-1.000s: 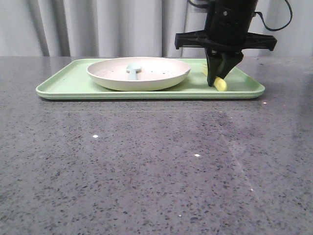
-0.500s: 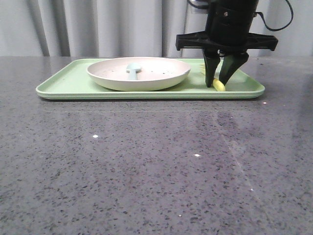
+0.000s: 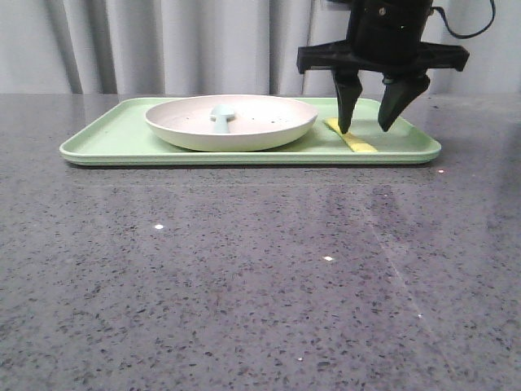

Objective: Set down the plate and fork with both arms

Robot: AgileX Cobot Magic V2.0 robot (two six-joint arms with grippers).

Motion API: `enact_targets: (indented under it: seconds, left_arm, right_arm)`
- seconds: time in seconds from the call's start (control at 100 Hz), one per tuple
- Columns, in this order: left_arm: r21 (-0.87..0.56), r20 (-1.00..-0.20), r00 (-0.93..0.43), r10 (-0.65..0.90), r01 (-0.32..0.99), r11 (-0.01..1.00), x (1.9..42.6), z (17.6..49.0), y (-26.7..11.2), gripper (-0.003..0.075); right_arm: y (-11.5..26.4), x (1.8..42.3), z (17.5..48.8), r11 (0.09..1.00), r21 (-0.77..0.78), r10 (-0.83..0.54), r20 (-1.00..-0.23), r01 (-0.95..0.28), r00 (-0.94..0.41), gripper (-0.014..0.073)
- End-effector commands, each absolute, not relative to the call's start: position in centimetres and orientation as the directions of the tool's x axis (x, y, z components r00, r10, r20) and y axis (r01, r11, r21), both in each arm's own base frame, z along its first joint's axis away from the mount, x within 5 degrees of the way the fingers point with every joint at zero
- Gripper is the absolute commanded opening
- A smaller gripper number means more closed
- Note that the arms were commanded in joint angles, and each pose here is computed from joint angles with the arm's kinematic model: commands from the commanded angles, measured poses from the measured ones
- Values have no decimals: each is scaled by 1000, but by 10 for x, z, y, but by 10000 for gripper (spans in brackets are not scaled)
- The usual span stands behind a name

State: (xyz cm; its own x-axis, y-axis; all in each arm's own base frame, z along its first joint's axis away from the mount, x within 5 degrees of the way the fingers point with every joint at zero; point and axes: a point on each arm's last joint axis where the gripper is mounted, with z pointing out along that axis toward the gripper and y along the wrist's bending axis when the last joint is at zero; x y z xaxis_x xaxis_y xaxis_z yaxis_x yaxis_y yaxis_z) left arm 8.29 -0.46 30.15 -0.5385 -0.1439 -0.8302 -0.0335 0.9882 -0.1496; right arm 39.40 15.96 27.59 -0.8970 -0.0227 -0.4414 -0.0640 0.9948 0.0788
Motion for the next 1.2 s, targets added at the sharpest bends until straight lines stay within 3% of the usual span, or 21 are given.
enact_targets:
  seconds: [0.0, 0.37, 0.54, 1.19]
  left_arm:
    - [-163, -872, -463, -160, -33, 986, 86, 315, -4, 492]
    - [-163, -872, -463, -160, -33, 986, 86, 315, -4, 492]
    - [-163, -872, -463, -160, -33, 986, 86, 315, -4, 492]
    - [-163, -872, -463, -160, -33, 986, 86, 315, -4, 492]
  right_arm:
    - [150, 383, 326, 992, 84, -29, -575, -94, -817, 384]
    - [124, 336, 404, 990, 14, -87, -727, -141, -681, 384]
    - [108, 302, 421, 989, -5, -99, -769, -149, -632, 384]
    - [43, 157, 370, 984, -70, -150, -822, -164, -549, 383]
